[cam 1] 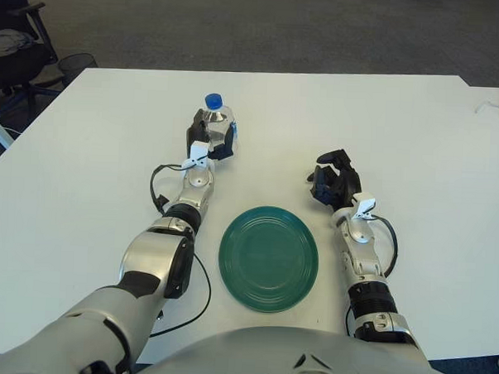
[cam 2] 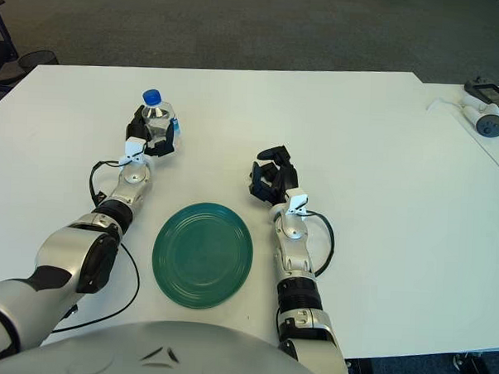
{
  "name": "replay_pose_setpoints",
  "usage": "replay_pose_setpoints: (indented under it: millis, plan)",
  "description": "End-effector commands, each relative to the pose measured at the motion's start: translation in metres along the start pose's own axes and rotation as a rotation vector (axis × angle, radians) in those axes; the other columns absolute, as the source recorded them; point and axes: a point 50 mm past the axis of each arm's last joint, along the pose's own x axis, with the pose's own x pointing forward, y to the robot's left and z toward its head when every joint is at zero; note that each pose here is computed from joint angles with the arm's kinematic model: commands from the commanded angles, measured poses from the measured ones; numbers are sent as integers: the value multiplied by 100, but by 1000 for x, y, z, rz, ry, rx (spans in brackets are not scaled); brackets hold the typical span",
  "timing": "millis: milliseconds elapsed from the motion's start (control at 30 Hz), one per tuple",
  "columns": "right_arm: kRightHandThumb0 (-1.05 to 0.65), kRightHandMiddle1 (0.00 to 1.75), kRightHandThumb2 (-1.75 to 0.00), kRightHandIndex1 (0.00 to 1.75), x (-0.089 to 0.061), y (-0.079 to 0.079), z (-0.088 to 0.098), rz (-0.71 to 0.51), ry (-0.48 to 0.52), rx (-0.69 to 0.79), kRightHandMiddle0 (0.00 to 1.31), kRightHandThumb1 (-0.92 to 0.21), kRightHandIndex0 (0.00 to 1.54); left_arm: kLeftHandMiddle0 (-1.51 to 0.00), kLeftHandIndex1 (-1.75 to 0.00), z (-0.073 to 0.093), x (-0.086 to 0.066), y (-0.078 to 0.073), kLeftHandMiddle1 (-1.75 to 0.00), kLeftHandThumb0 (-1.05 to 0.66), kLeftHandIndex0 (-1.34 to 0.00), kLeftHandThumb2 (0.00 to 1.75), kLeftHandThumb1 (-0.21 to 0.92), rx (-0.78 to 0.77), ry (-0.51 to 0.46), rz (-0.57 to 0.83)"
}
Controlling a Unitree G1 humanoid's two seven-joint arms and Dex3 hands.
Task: Put the bottle into the plate.
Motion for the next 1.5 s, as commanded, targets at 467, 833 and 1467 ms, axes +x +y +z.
replay_pose_setpoints:
  millis: [467,833,1467]
  plan:
    - [-1,174,-107,165,-9,-4,-19,-24,105,-6,28,-51,49,-132,-175,15,7,1,-175,-8,-111,147,23,-47,-71,6]
    - [-1,175,-107,165,-9,-4,-19,-22,109,-15,27,-51,50,-132,-175,39,9,5,-175,-8,-111,146,23,-55,-241,-44]
    - [-1,175,-103,164,-9,-4,-19,-13,105,-19,26,-54,48,-131,-175,108,-55,1,-175,-15,-112,142,26,194,-828,-540]
